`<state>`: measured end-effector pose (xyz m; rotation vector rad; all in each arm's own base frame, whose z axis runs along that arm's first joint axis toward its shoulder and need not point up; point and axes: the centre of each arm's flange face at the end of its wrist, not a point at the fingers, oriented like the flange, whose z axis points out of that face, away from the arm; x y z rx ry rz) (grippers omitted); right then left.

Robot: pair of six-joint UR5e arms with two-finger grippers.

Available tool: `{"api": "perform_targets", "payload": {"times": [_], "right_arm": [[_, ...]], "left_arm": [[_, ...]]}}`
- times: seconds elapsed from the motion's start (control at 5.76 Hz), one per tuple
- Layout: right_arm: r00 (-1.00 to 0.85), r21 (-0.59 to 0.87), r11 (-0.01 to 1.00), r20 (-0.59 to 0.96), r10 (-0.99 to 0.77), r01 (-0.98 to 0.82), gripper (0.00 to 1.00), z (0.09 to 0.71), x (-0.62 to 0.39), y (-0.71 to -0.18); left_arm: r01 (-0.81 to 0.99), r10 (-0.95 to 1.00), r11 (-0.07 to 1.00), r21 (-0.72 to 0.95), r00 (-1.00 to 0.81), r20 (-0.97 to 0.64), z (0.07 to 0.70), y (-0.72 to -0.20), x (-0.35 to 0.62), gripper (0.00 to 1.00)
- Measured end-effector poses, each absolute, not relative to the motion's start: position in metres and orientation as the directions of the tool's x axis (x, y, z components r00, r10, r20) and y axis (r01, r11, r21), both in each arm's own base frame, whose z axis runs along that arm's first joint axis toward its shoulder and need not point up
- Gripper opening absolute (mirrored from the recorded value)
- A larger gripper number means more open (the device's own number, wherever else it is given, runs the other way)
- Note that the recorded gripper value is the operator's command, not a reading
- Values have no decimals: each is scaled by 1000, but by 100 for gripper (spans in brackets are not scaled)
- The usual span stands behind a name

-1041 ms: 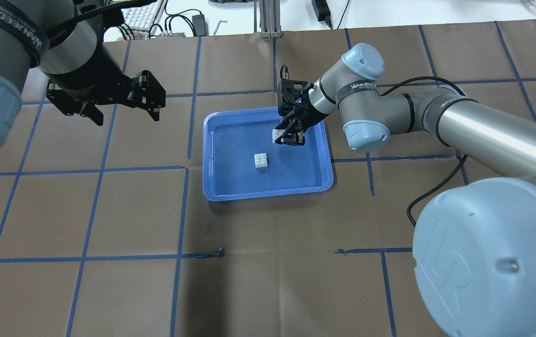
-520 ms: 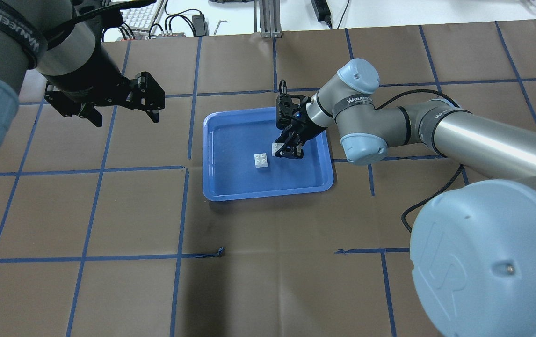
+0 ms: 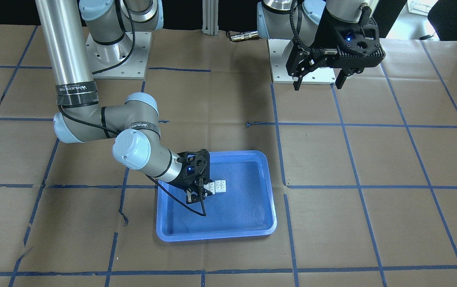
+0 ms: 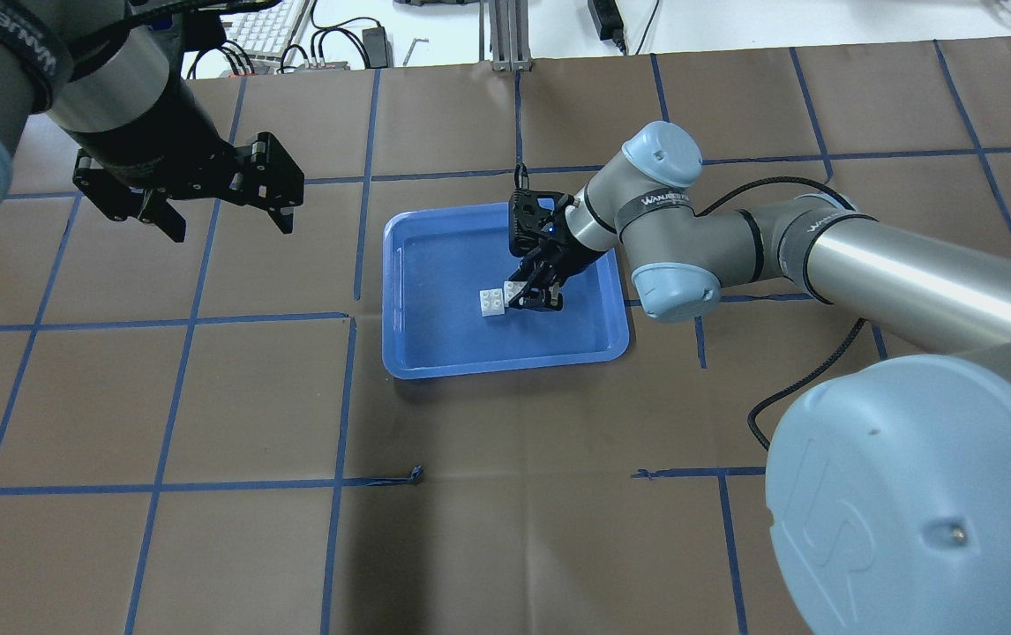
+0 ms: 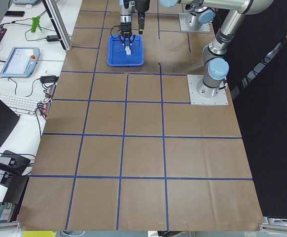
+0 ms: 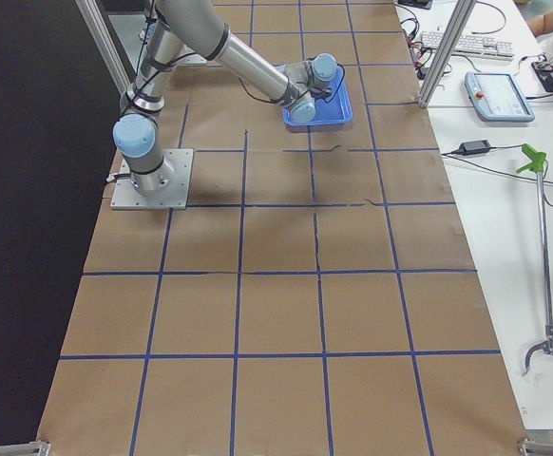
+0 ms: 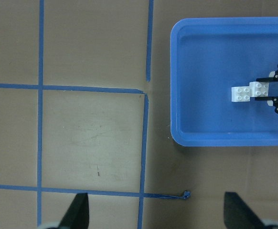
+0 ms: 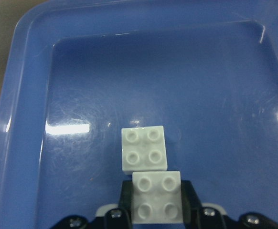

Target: Assemble white blocks and place on blue tray

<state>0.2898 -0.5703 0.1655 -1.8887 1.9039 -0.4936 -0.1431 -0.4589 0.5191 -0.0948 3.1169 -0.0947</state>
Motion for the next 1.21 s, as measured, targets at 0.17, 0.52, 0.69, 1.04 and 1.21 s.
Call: {"api": "perform_targets", "payload": {"times": [0.17, 0.52, 0.69, 1.04, 1.21], "right_arm": [[5, -520, 18, -44, -999, -854, 24, 165, 292, -569], [6, -520, 18, -45, -999, -854, 24, 163, 292, -567], [5, -520, 20, -47, -999, -854, 24, 162, 292, -566], [-3, -520, 31, -55, -999, -854, 25, 162, 294, -565], [-9, -519, 39, -59, -998, -854, 25, 162, 294, -565]], "left_arm": [[-64, -65, 996, -60, -998, -17, 520, -460, -140, 99], [-66, -67, 996, -60, -998, -14, 520, -460, -139, 99], [-66, -67, 996, -62, -998, -14, 521, -460, -139, 99], [-67, -68, 996, -66, -998, -14, 522, -459, -139, 99], [-67, -68, 995, -68, -998, -15, 523, -459, -139, 99]]}}
